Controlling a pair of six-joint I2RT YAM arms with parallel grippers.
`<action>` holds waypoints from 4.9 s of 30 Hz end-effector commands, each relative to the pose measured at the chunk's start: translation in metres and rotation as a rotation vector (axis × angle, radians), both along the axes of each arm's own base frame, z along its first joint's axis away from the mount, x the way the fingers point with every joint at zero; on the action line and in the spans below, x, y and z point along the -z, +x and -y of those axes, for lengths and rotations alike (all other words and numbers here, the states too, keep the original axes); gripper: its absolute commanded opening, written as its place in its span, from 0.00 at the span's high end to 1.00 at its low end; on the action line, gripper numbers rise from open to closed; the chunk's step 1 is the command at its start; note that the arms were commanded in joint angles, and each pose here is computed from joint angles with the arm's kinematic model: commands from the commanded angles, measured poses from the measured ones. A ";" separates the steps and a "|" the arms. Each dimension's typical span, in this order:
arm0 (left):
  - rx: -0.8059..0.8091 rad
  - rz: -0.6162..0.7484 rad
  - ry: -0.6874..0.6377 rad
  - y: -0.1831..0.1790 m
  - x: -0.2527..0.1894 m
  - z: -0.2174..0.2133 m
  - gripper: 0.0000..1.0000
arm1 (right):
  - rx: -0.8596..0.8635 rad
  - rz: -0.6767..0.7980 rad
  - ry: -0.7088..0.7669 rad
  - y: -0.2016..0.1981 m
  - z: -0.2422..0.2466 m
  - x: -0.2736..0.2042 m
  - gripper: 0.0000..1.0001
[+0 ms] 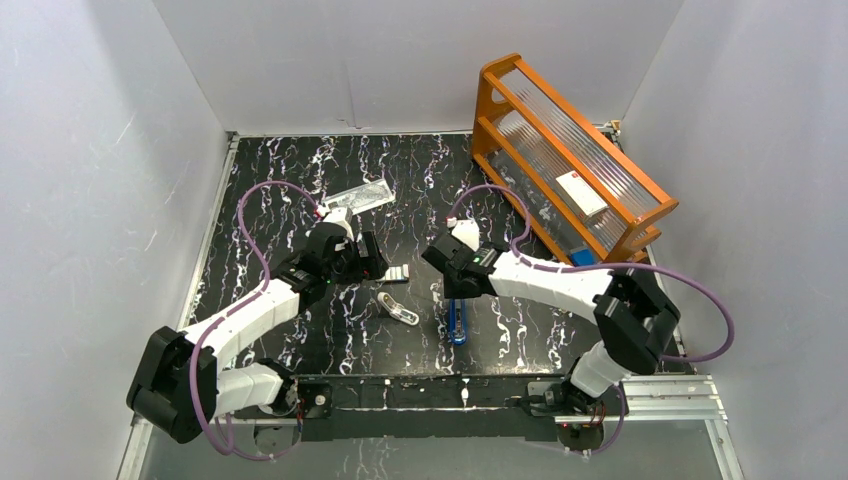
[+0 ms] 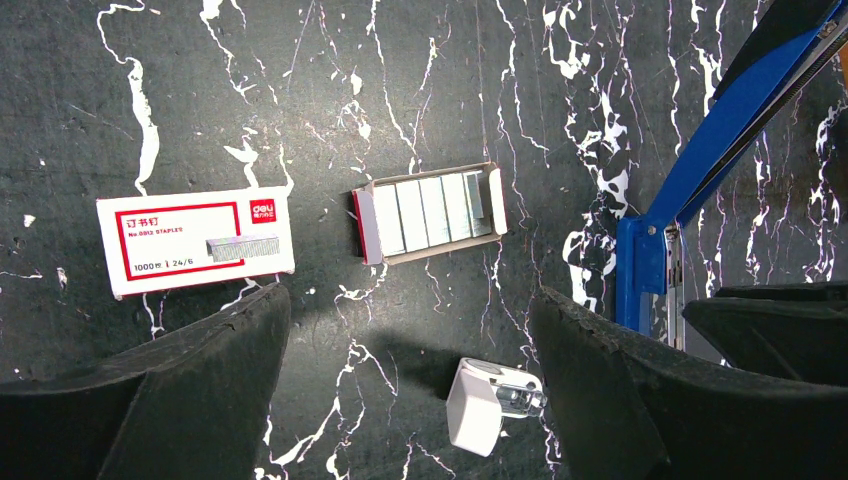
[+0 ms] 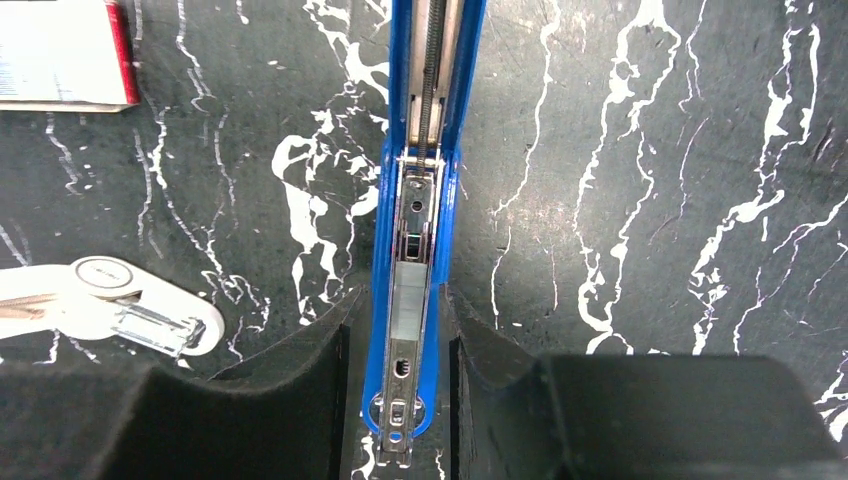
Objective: Load the staples into the stapler
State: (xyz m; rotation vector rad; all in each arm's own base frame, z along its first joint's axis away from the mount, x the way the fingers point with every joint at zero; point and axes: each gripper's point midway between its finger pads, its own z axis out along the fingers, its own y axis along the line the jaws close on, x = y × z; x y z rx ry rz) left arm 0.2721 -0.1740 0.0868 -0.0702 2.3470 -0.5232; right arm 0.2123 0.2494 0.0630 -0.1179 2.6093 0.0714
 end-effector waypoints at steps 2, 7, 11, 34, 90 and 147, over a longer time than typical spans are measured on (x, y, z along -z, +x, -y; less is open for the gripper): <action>-0.012 0.043 -0.020 0.006 -0.020 0.001 0.13 | -0.115 0.118 0.112 0.016 -0.023 -0.045 0.62; -0.045 0.049 -0.016 0.006 -0.029 -0.005 0.13 | -0.315 0.148 0.099 0.026 -0.050 -0.050 0.61; -0.119 0.050 0.007 0.004 -0.033 -0.019 0.13 | -0.423 0.102 0.102 0.033 -0.081 -0.042 0.59; -0.127 0.031 0.041 -0.006 -0.021 -0.028 0.13 | -0.370 0.016 0.109 0.073 -0.155 0.001 0.71; -0.110 0.019 0.052 -0.004 -0.013 -0.026 0.13 | -0.345 0.099 0.179 0.076 -0.139 -0.013 0.72; -0.108 0.016 0.057 -0.004 -0.011 -0.026 0.13 | -0.190 -0.075 0.173 0.078 -0.115 0.027 0.62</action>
